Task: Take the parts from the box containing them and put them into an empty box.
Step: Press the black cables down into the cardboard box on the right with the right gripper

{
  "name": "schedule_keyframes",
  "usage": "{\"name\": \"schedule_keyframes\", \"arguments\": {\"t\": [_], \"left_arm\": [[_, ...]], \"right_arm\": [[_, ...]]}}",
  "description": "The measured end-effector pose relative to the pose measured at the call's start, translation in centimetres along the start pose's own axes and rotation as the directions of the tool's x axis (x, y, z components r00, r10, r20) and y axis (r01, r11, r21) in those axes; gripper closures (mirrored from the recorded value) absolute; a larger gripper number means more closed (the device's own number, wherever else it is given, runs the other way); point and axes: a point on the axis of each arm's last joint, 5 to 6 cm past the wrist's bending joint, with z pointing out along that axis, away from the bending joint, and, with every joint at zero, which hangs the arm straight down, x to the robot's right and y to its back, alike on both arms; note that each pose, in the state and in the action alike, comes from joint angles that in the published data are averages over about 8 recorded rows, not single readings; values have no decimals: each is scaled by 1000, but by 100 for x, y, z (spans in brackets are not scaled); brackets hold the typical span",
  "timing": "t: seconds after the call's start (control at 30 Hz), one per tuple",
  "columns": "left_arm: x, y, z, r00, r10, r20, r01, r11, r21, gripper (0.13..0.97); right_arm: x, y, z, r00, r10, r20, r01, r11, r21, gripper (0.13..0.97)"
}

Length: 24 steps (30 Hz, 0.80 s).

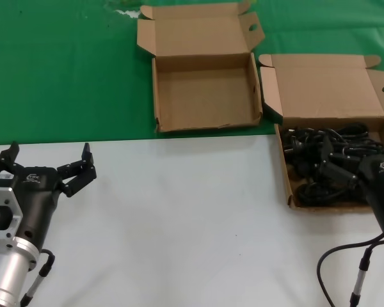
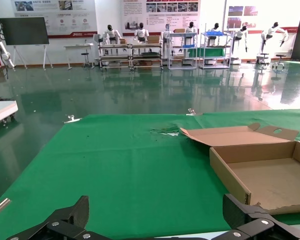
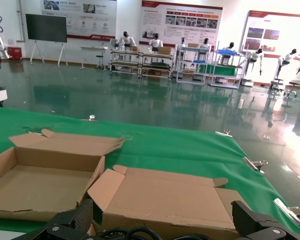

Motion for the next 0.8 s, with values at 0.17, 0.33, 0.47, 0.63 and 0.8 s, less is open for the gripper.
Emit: {"name": "schedule_keyframes", "arguments": {"t": [0.17, 0.33, 0.47, 0.63, 0.8], "left_arm": [[0, 0, 0, 1000, 0, 0, 0, 1000, 0, 176], [0, 0, 0, 1000, 0, 0, 0, 1000, 0, 212], [0, 0, 0, 1000, 0, 0, 0, 1000, 0, 280], [0, 0, 0, 1000, 0, 0, 0, 1000, 0, 348], [0, 0, 0, 1000, 0, 0, 0, 1000, 0, 475]], "right_arm": [[0, 0, 0, 1000, 0, 0, 0, 1000, 0, 130], [-4, 8, -12, 1000, -9, 6, 9, 1000, -3, 130], [-8, 12, -27, 1000, -23, 16, 23, 1000, -6, 130], [9, -4, -38, 998, -53, 39, 53, 999, -4, 130], [86, -54, -39, 990, -109, 93, 109, 994, 1, 130]]}}
